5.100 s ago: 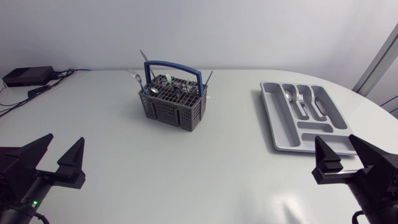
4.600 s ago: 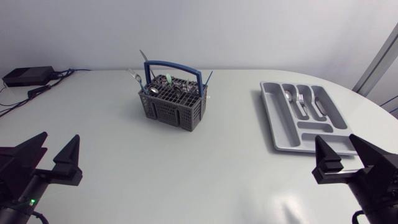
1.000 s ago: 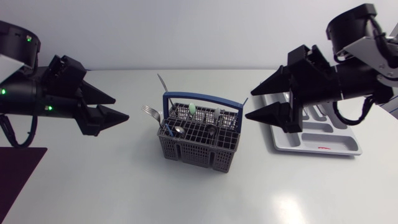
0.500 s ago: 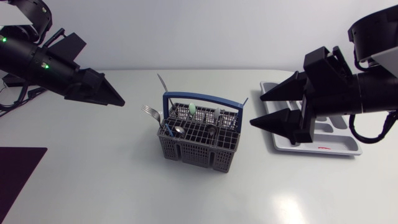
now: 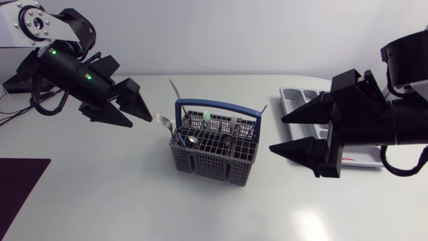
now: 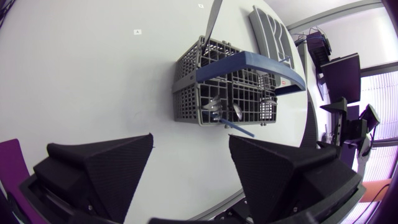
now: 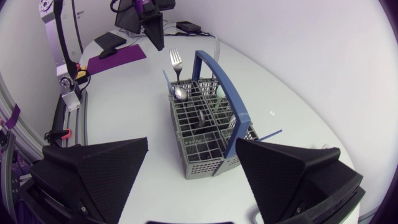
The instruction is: Unload the cutlery basket into the drawer organizer.
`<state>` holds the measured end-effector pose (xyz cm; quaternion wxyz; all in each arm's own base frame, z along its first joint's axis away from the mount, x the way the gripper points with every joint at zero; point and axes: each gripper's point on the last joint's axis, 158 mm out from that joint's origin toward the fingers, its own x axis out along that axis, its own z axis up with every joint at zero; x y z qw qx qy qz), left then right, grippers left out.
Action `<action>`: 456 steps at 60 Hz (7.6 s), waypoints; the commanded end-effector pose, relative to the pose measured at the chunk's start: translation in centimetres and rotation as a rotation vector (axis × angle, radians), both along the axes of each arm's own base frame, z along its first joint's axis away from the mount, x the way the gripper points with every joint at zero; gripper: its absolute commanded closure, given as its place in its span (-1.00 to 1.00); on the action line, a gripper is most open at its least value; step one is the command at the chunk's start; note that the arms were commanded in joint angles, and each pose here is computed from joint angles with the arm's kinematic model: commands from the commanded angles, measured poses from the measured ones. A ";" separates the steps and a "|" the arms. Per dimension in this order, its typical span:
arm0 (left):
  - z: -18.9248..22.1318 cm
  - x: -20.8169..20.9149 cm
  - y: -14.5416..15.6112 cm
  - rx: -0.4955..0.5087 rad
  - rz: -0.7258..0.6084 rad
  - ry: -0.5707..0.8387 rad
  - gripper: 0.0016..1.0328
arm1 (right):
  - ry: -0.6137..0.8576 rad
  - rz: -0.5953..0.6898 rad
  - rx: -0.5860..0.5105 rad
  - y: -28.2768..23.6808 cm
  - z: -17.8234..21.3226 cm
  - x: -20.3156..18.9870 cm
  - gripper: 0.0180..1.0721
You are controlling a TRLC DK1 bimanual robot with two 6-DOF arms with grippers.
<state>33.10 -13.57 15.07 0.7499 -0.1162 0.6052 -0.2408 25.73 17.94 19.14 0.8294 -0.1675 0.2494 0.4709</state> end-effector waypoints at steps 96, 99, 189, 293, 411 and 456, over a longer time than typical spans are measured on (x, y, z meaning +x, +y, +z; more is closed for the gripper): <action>2.3 1.2 -4.6 -0.033 -0.015 -0.024 0.94 | 0.005 -0.026 -0.004 -0.5 -2.3 -1.1 -0.93; 2.4 1.0 -4.5 -0.034 -0.017 -0.025 0.94 | 0.008 -0.026 -0.003 -0.5 -2.3 -1.1 -0.93; 9.7 -3.6 -5.0 -0.031 -0.370 -0.209 0.93 | 0.027 0.016 -0.016 0.6 -3.1 -2.3 -0.93; 14.8 -12.6 -12.0 -0.350 -0.743 -0.356 0.93 | -0.123 0.260 -0.012 10.5 4.0 -6.6 -0.88; 13.6 -9.6 -14.6 -0.274 -0.743 -0.385 -0.88 | -0.062 0.233 -0.134 5.0 -1.6 -7.3 0.89; 7.8 -1.5 -8.0 0.083 -0.354 -0.383 -0.90 | -0.053 -0.792 -0.501 -17.4 -2.5 9.7 0.89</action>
